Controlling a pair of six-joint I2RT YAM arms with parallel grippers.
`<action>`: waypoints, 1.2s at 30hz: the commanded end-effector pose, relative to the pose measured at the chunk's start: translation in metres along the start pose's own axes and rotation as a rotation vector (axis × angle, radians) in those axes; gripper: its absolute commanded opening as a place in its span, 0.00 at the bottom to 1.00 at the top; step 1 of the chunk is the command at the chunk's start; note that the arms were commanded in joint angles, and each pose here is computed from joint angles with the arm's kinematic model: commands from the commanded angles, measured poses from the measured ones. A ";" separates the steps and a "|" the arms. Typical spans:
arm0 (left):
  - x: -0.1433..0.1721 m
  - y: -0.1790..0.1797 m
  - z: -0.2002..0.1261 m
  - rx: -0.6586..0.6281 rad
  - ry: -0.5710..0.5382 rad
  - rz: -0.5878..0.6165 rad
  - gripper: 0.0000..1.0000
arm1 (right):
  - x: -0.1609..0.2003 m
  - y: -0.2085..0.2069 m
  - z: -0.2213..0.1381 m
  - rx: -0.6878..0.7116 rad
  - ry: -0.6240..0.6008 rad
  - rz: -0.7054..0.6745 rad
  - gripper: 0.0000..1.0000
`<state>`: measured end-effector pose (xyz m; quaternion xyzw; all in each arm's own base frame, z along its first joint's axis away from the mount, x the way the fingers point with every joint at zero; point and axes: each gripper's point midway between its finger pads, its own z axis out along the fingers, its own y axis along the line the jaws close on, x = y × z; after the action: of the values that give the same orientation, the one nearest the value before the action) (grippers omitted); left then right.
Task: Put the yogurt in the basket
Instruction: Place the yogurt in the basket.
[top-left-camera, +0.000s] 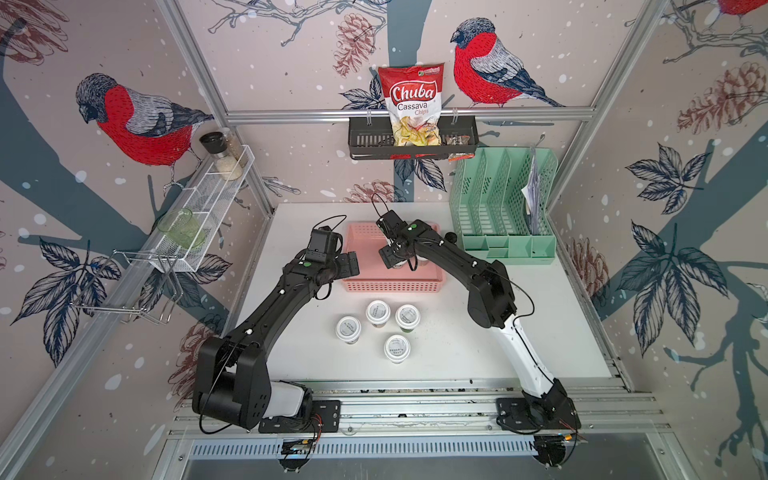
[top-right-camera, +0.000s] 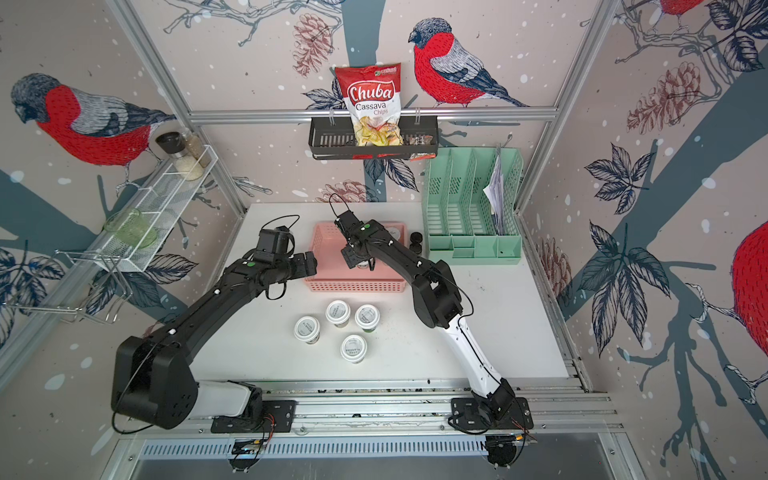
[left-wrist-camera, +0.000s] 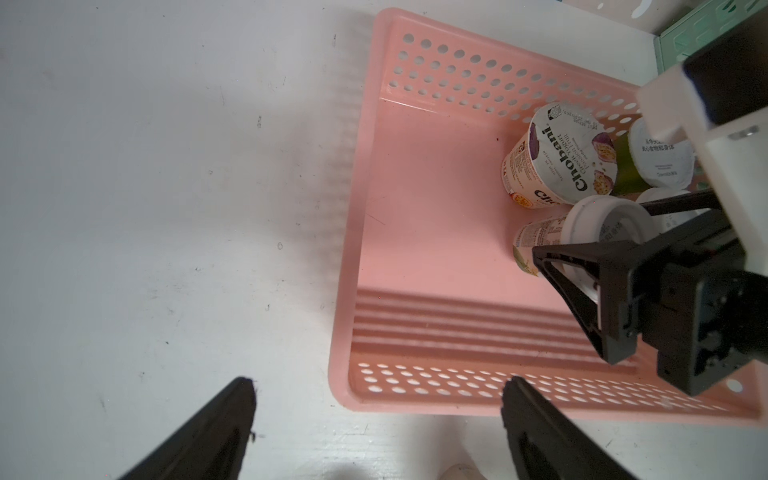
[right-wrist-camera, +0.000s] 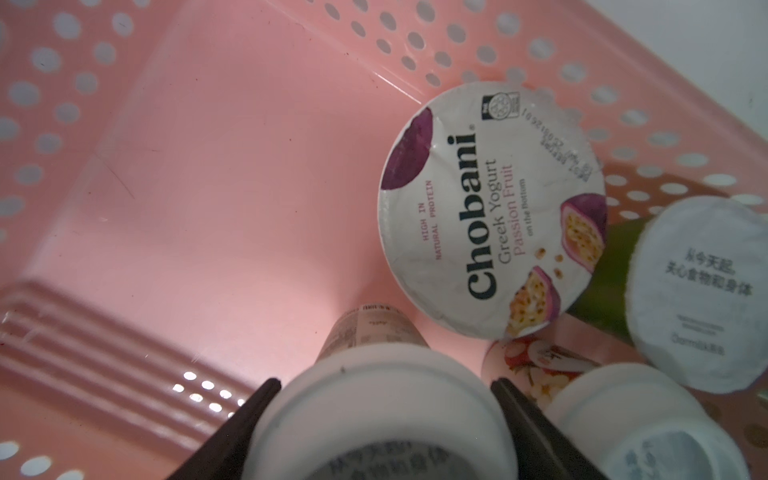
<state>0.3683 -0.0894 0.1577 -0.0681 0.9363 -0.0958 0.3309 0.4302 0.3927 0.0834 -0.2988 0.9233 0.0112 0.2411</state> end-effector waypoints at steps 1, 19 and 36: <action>-0.006 -0.002 0.000 0.010 -0.023 0.006 0.96 | 0.000 0.001 0.005 0.004 -0.004 -0.013 0.80; -0.007 0.001 -0.001 0.005 -0.030 0.005 0.96 | 0.006 0.005 0.016 -0.003 0.015 -0.025 0.83; -0.007 0.000 -0.001 0.009 -0.026 0.003 0.96 | -0.010 -0.002 -0.018 0.030 -0.033 -0.027 0.87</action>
<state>0.3685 -0.0872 0.1570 -0.0705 0.9365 -0.0946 0.3303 0.4309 0.3960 0.0902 -0.3064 0.9184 0.0083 0.2501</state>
